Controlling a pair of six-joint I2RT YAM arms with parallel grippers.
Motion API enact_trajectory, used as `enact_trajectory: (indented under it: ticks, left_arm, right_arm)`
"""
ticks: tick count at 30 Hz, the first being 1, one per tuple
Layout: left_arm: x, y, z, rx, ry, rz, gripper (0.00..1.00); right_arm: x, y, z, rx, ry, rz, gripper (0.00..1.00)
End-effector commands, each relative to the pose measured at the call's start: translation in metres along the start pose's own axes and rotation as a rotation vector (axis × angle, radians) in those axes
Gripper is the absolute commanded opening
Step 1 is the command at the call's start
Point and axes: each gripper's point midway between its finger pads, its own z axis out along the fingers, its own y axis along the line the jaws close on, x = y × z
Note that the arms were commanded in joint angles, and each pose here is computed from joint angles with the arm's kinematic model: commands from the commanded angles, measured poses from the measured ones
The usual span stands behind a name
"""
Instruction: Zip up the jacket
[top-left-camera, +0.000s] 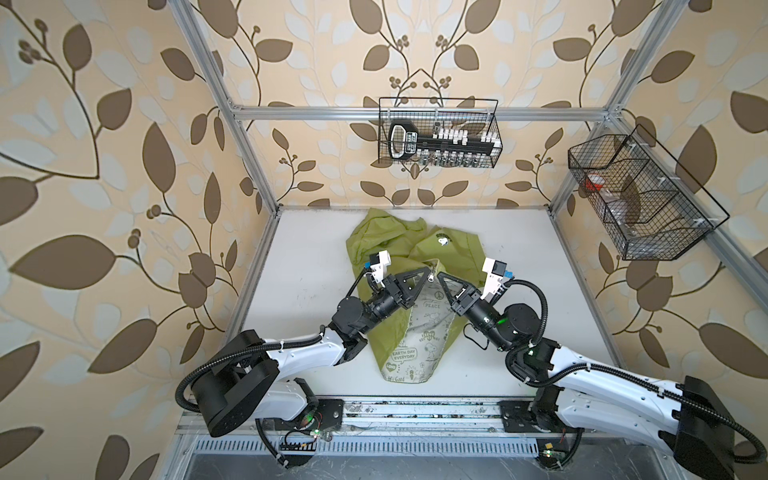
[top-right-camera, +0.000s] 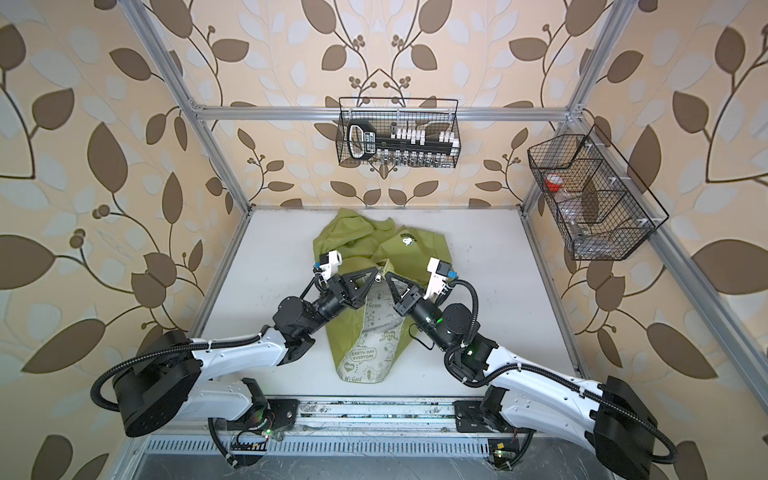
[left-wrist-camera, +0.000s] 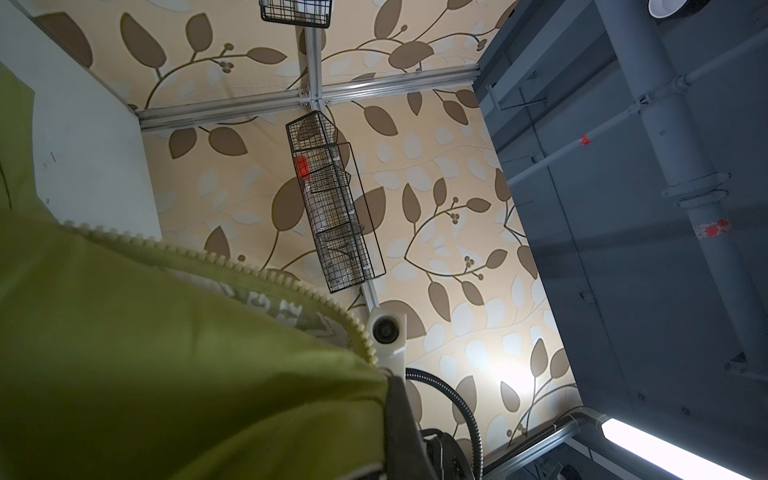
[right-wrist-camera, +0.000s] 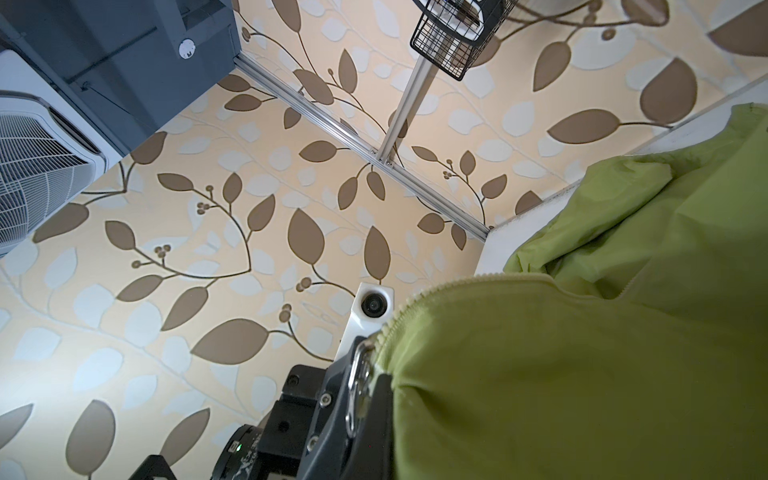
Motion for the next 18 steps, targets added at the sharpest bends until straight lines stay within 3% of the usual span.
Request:
enact_trajectory:
  ticks: [1,18]
  left_arm:
    - [0.0107,-0.0362,0.0091,0.119,0.073,0.005,0.00]
    - [0.0134,-0.0312,0.0083,0.091,0.088,-0.011,0.00]
  right_arm:
    - [0.0108,0.0195,0.0037,-0.063,0.080,-0.013,0.00]
    - [0.0099,0.0258,-0.0049,-0.054,0.121,-0.129,0.00]
